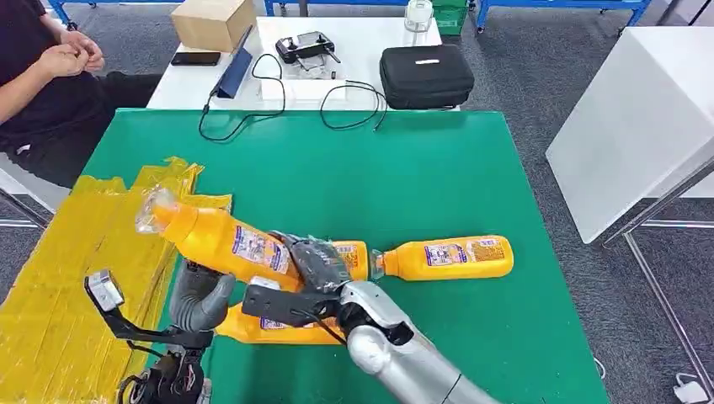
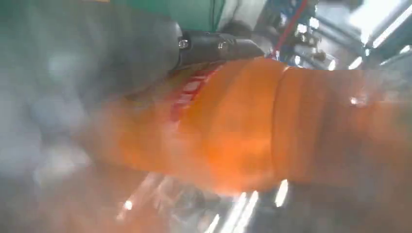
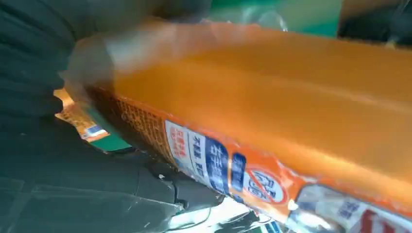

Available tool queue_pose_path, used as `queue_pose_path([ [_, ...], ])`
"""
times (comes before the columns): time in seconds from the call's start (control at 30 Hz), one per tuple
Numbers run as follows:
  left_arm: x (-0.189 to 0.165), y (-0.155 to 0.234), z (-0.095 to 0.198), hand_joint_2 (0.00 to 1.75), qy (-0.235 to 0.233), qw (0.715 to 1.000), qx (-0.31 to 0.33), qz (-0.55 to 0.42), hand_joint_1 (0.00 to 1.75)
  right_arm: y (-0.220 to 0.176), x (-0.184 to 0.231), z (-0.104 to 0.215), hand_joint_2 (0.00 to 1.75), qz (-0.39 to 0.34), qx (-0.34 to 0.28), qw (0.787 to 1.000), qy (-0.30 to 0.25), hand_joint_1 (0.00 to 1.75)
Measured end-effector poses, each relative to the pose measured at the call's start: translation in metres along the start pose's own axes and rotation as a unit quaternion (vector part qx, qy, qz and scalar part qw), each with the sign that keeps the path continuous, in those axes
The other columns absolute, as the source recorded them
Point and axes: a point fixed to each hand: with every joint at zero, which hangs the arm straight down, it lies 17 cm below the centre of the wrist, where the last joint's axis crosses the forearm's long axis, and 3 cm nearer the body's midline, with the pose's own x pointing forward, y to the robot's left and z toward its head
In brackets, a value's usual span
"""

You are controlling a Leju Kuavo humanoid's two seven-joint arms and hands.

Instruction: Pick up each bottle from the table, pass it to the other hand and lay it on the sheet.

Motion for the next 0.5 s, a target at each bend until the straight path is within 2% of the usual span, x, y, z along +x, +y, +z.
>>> queue_pose_path([
  [0.13,0.002,0.013,0.001,1.75,-0.003,0.999,0.021,-0.038,0.0,0.019,0.014,-0.001,1.75,0.028,0.021,0.999,-0.005,1.75],
  [0.47,0.008,0.031,0.009,1.75,-0.009,0.998,0.048,-0.05,0.0,0.022,0.026,-0.008,1.75,0.075,0.048,0.996,-0.025,1.75],
  [0.5,0.009,0.031,0.009,1.75,-0.009,0.997,0.049,-0.05,1.75,0.022,0.027,-0.009,1.75,0.077,0.05,0.995,-0.027,1.75],
])
